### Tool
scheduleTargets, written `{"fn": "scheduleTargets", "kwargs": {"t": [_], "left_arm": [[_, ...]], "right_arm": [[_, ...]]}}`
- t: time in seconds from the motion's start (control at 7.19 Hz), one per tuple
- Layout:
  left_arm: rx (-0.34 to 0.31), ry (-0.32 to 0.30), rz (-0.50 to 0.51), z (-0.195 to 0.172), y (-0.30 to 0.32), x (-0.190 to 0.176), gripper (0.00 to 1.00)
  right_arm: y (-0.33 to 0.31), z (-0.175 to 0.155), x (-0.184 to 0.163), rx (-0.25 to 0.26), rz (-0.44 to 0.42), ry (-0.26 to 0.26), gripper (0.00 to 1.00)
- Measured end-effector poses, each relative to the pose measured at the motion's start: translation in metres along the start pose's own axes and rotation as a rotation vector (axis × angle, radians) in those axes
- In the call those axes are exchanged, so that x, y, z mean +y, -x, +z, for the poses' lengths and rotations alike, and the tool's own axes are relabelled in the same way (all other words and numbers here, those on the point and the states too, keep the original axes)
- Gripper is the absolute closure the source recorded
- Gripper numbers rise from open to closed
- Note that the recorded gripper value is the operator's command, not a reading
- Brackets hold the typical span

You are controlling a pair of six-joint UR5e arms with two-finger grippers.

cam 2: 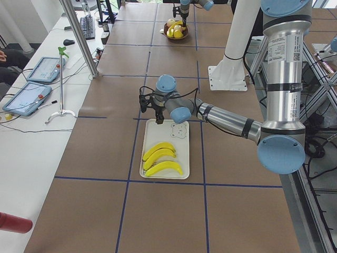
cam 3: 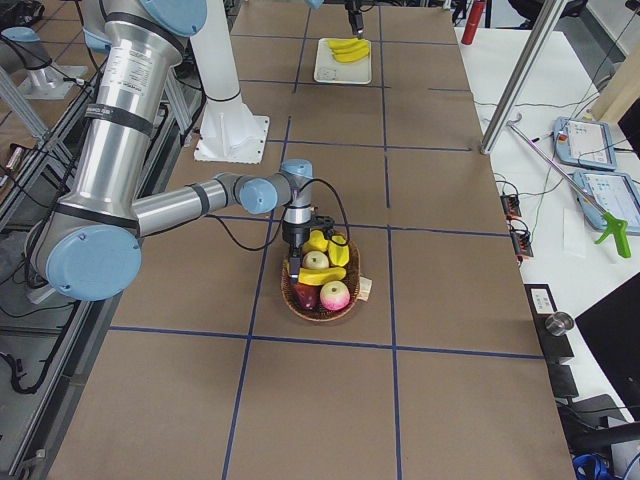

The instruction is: Transfer all bananas from basket to plate

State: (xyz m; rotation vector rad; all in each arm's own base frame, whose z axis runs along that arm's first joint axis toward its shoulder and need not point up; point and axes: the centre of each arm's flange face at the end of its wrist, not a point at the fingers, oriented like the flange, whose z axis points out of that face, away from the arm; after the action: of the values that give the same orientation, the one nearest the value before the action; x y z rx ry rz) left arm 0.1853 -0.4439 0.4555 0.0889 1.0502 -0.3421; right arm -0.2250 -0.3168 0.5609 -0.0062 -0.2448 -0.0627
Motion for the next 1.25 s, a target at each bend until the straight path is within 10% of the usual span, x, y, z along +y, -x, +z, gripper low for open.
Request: {"fn": "scheduleTargets", "kwargs": {"t": [0.28,1.25], "left_arm": [[-0.002,0.003,0.000,0.001,0.000,0.001,0.00],[-0.010,0.013,0.004,0.009,0.001,0.004,0.00]], "right_arm": [[0.006,0.003,0.003,0.034,-0.020,0.017,0.78],[0.010,-0.016,-0.016,0.070,-0.010,0.017,1.00]]}}
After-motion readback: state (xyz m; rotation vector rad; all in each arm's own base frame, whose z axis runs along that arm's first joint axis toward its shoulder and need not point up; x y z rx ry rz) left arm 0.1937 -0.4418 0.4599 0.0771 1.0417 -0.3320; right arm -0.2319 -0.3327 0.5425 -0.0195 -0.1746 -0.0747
